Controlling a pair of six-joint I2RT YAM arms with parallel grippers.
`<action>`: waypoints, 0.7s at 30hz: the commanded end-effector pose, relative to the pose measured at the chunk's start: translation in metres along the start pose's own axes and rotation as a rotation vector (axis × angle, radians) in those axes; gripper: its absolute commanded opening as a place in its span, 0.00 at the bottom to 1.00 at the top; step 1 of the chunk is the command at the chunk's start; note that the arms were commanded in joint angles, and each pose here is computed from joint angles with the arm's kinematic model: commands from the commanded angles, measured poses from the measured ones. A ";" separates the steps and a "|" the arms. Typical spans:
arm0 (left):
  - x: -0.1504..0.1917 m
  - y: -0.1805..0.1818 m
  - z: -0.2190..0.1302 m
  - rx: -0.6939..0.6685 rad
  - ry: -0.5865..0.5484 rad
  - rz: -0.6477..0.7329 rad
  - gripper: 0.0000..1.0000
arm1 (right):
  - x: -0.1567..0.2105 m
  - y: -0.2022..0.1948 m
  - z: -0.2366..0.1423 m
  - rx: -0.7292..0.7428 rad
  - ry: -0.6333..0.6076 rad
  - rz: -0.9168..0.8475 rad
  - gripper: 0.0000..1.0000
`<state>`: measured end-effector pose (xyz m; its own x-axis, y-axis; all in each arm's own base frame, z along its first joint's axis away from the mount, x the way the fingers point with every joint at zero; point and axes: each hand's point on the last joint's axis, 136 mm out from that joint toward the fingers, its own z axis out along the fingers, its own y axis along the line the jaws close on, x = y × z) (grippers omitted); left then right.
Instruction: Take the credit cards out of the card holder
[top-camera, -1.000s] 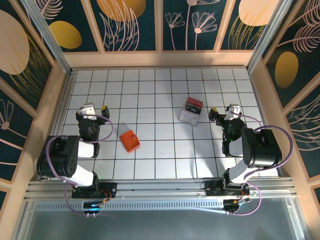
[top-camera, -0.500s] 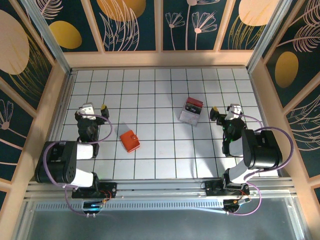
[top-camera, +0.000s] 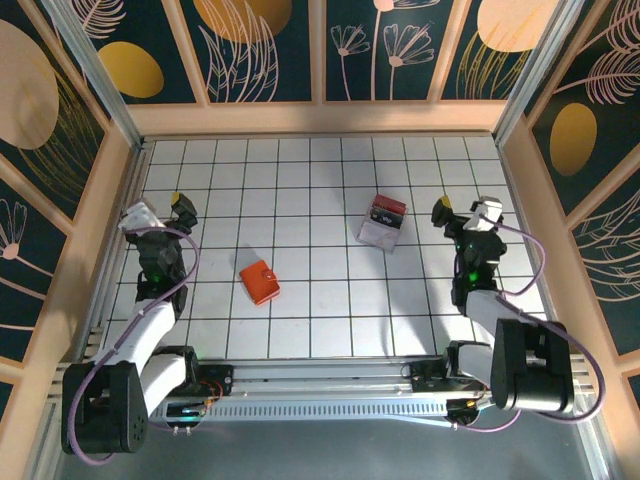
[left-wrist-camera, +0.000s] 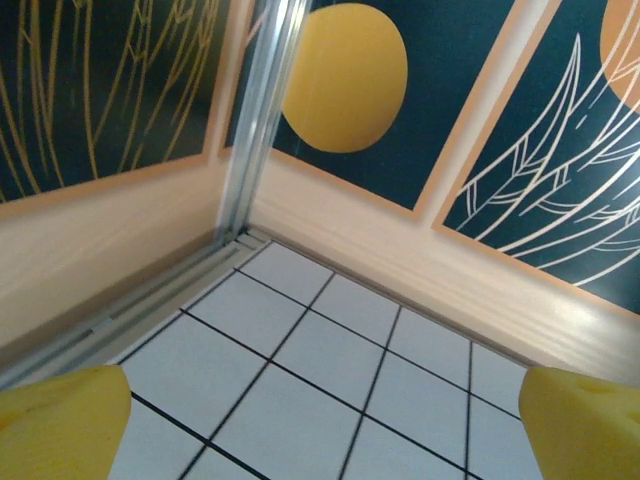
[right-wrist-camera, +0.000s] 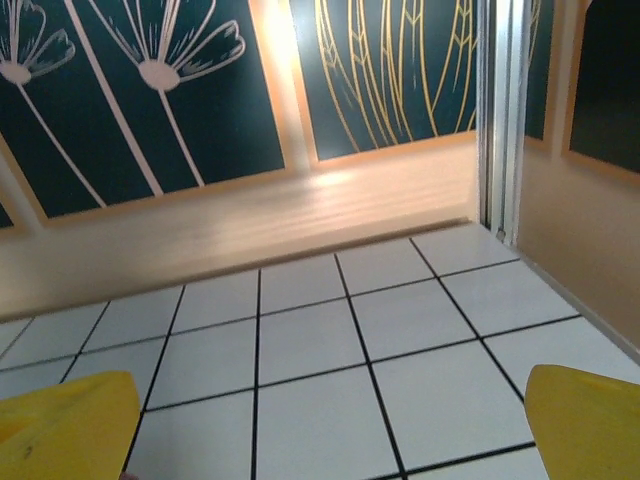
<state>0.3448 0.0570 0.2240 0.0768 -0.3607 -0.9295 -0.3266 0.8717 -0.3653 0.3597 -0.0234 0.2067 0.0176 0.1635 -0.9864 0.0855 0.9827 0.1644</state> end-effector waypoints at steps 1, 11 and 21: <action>0.025 0.000 0.002 -0.023 0.162 -0.092 0.99 | -0.010 0.000 0.001 0.034 0.040 0.061 0.99; 0.094 -0.042 -0.025 0.068 0.496 -0.121 0.99 | 0.006 0.016 -0.002 0.104 0.231 0.214 0.99; 0.170 -0.077 -0.088 0.061 0.789 -0.124 0.90 | 0.050 0.042 -0.011 0.102 0.443 0.316 0.99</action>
<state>0.3120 -0.0931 0.1113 -0.5501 -0.5300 -0.6454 -0.2310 0.8392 -0.4922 0.3532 0.0213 0.1670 -0.3254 0.4324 -0.8409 0.2023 0.9005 0.3848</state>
